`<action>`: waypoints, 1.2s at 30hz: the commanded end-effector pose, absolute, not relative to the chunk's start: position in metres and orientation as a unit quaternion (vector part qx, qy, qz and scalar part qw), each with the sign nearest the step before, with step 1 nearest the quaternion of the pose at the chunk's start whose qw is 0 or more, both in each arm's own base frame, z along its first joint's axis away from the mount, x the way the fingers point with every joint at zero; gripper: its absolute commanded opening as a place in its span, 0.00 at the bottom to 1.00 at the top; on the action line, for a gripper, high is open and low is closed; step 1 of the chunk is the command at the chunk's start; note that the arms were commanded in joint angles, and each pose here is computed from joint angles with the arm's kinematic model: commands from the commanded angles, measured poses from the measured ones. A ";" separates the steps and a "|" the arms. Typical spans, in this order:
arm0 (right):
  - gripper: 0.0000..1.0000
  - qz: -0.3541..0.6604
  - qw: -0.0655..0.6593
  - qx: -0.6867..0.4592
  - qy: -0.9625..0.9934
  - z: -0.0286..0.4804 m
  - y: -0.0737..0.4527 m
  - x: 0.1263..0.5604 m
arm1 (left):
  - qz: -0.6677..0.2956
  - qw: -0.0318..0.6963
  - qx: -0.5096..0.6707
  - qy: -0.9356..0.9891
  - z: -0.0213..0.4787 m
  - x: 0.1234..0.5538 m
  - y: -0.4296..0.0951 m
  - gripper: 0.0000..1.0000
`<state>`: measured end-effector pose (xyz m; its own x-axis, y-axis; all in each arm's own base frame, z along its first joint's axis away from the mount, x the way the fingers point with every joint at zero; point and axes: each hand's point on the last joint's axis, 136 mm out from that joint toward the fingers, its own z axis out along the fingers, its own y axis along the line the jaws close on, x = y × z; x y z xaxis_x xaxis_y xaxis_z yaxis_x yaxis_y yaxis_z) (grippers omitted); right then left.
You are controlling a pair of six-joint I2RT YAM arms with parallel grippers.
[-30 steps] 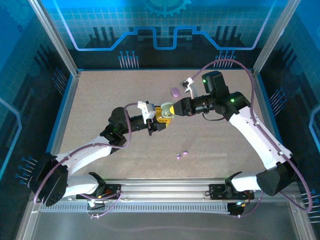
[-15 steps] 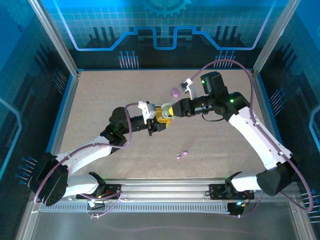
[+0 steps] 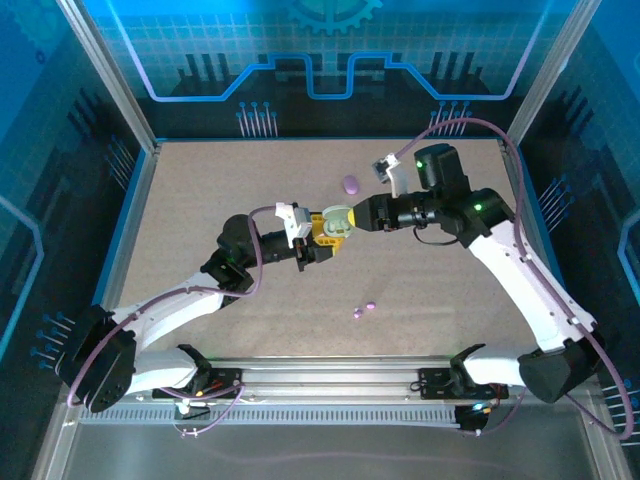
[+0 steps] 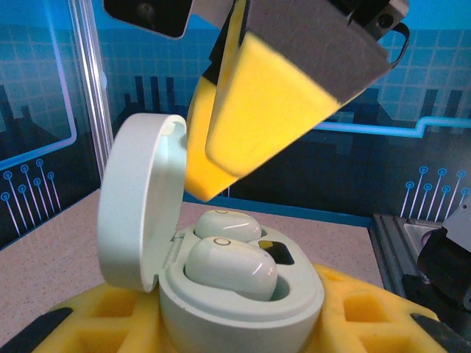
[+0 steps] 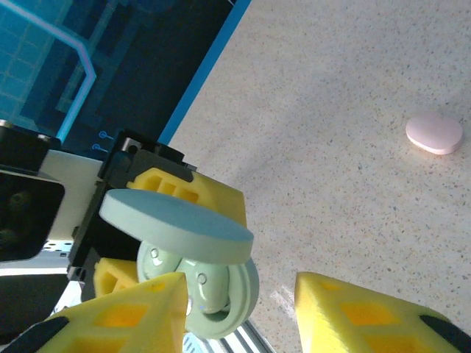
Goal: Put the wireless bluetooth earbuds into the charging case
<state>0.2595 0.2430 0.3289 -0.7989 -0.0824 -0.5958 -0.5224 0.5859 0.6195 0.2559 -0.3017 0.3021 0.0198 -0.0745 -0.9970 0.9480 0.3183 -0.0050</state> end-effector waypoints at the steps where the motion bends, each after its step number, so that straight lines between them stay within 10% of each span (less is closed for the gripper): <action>1: 0.46 0.427 0.308 -0.168 0.834 0.348 0.235 0.260 | -0.431 0.623 0.410 0.507 0.333 0.247 -0.303 0.37; 16: 0.50 0.418 0.268 -0.076 0.865 0.336 0.245 0.309 | -0.439 0.619 0.417 0.501 0.334 0.243 -0.307 0.37; 36: 0.54 0.489 0.215 -0.129 0.836 0.320 0.246 0.261 | -0.432 0.623 0.407 0.509 0.332 0.248 -0.306 0.37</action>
